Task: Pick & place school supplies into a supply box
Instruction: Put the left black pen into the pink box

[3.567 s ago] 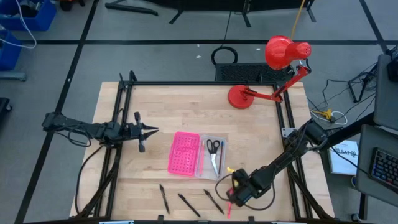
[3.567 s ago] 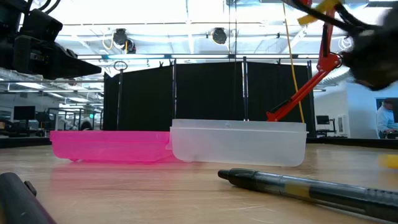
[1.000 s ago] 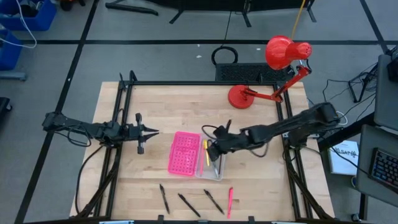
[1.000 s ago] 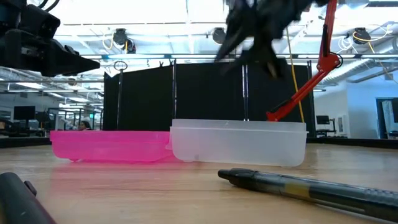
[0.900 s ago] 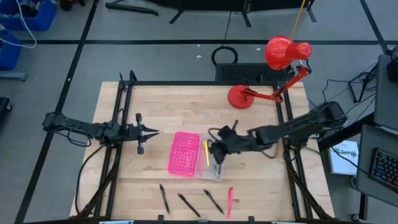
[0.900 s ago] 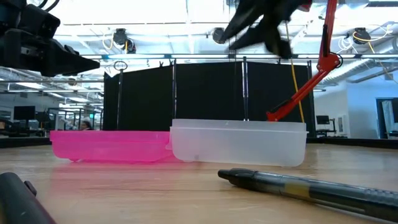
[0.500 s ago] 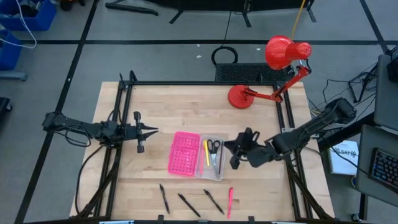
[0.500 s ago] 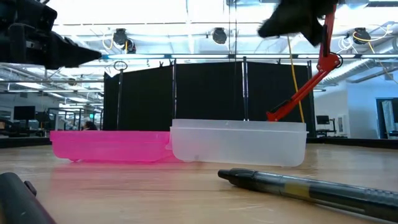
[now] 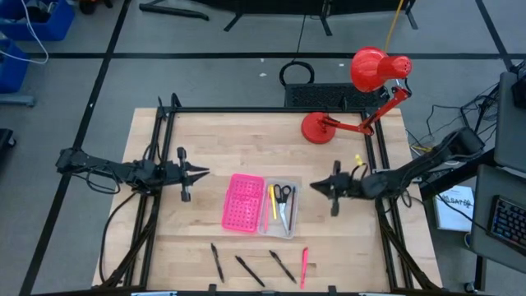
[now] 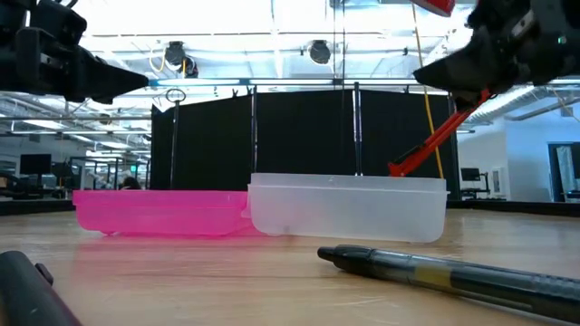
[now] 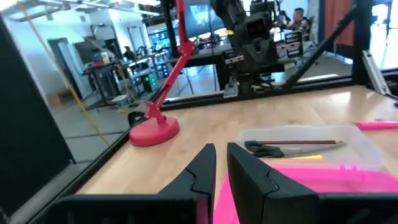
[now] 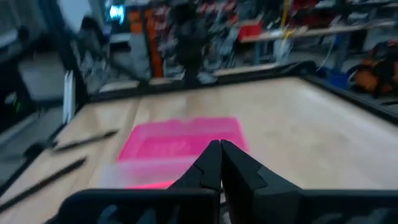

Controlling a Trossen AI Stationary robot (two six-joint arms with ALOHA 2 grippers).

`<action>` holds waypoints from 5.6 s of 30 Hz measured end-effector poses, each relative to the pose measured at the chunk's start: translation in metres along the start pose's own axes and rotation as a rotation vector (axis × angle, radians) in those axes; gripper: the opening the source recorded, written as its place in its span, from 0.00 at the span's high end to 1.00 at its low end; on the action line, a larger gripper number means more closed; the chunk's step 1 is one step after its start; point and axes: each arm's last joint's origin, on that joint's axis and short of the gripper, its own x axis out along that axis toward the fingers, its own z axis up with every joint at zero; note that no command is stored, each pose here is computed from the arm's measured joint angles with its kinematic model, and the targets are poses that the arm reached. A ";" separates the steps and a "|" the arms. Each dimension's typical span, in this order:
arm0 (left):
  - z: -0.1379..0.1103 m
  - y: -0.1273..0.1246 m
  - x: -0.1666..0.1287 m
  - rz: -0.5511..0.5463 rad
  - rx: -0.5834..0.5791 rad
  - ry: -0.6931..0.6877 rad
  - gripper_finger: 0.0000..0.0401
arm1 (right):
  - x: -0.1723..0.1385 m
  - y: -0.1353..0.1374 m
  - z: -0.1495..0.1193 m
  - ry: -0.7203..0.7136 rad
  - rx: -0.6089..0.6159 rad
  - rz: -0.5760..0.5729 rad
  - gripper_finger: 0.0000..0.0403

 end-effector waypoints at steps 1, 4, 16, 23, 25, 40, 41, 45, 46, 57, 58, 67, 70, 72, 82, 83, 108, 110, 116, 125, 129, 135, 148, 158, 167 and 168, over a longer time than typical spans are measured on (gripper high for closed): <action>0.000 0.000 0.000 0.008 -0.011 0.004 0.88 | -0.004 -0.006 -0.002 -0.013 0.012 -0.005 1.00; -0.003 0.000 0.000 0.020 -0.056 0.028 0.88 | -0.013 -0.019 -0.008 -0.033 0.027 -0.037 1.00; -0.011 -0.001 -0.001 0.042 -0.148 0.115 0.88 | -0.021 -0.028 -0.007 -0.086 -0.027 0.010 1.00; -0.003 -0.023 0.006 -0.163 -0.162 0.256 0.88 | -0.021 -0.026 -0.008 -0.075 -0.110 0.085 1.00; 0.004 -0.033 0.011 -0.225 -0.122 0.339 0.88 | -0.021 -0.026 -0.007 -0.079 -0.089 0.070 1.00; 0.063 -0.180 0.070 -0.609 0.235 0.548 0.88 | -0.021 -0.028 -0.010 -0.058 -0.078 0.019 1.00; 0.068 -0.190 0.075 -0.640 0.250 0.566 0.88 | -0.021 -0.028 -0.009 -0.064 -0.065 0.020 1.00; 0.086 -0.223 0.098 -0.690 0.328 0.670 0.87 | -0.021 -0.028 -0.007 -0.081 -0.030 0.024 1.00; 0.088 -0.231 0.102 -0.699 0.372 0.699 0.86 | -0.021 -0.028 -0.007 -0.081 -0.026 0.024 1.00; 0.090 -0.284 0.112 -0.947 0.584 0.872 0.59 | -0.021 -0.028 -0.008 -0.076 -0.045 0.024 1.00; 0.088 -0.284 0.112 -0.961 0.599 0.878 0.57 | -0.021 -0.028 -0.008 -0.076 -0.054 0.023 1.00; 0.055 -0.289 0.118 -1.025 0.641 0.971 0.47 | -0.021 -0.028 -0.007 -0.081 -0.085 0.023 1.00; 0.045 -0.291 0.122 -1.033 0.669 0.978 0.47 | -0.021 -0.028 -0.007 -0.083 -0.084 0.023 1.00; 0.039 -0.291 0.123 -1.042 0.674 1.001 0.47 | -0.021 -0.028 -0.007 -0.083 -0.084 0.023 1.00; 0.024 -0.293 0.125 -1.083 0.693 1.054 0.48 | -0.021 -0.028 -0.008 -0.077 -0.064 0.023 1.00; 0.024 -0.292 0.125 -1.095 0.699 1.050 0.51 | -0.021 -0.028 -0.008 -0.076 -0.061 0.023 1.00; 0.030 -0.292 0.121 -1.173 0.792 1.088 0.93 | -0.021 -0.028 -0.008 -0.074 -0.050 0.023 1.00; 0.036 -0.290 0.121 -1.180 0.830 1.102 0.93 | -0.021 -0.028 -0.008 -0.075 -0.051 0.023 1.00; 0.052 -0.286 0.126 -1.158 0.916 1.110 0.93 | -0.021 -0.028 -0.008 -0.075 -0.055 0.023 1.00; 0.096 -0.263 0.145 -1.111 1.248 1.070 0.93 | -0.021 -0.028 -0.008 -0.071 -0.038 0.023 1.00; 0.122 -0.241 0.164 -1.107 1.390 1.057 0.93 | -0.021 -0.028 -0.009 -0.068 -0.043 0.023 1.00; 0.139 -0.215 0.202 -1.091 1.584 0.886 0.93 | -0.021 -0.028 -0.009 -0.067 -0.061 0.022 1.00; 0.127 -0.160 0.267 -1.134 1.556 0.675 0.93 | -0.021 -0.028 -0.012 -0.036 -0.048 0.019 1.00; 0.074 -0.132 0.292 -1.185 1.490 0.544 0.93 | -0.021 -0.029 -0.017 0.012 -0.042 0.013 1.00; 0.025 -0.113 0.289 -1.223 1.472 0.587 0.93 | -0.021 -0.029 -0.017 0.017 -0.044 0.012 1.00; 0.023 -0.112 0.290 -1.219 1.473 0.585 0.93 | -0.021 -0.029 -0.017 0.018 -0.044 0.012 1.00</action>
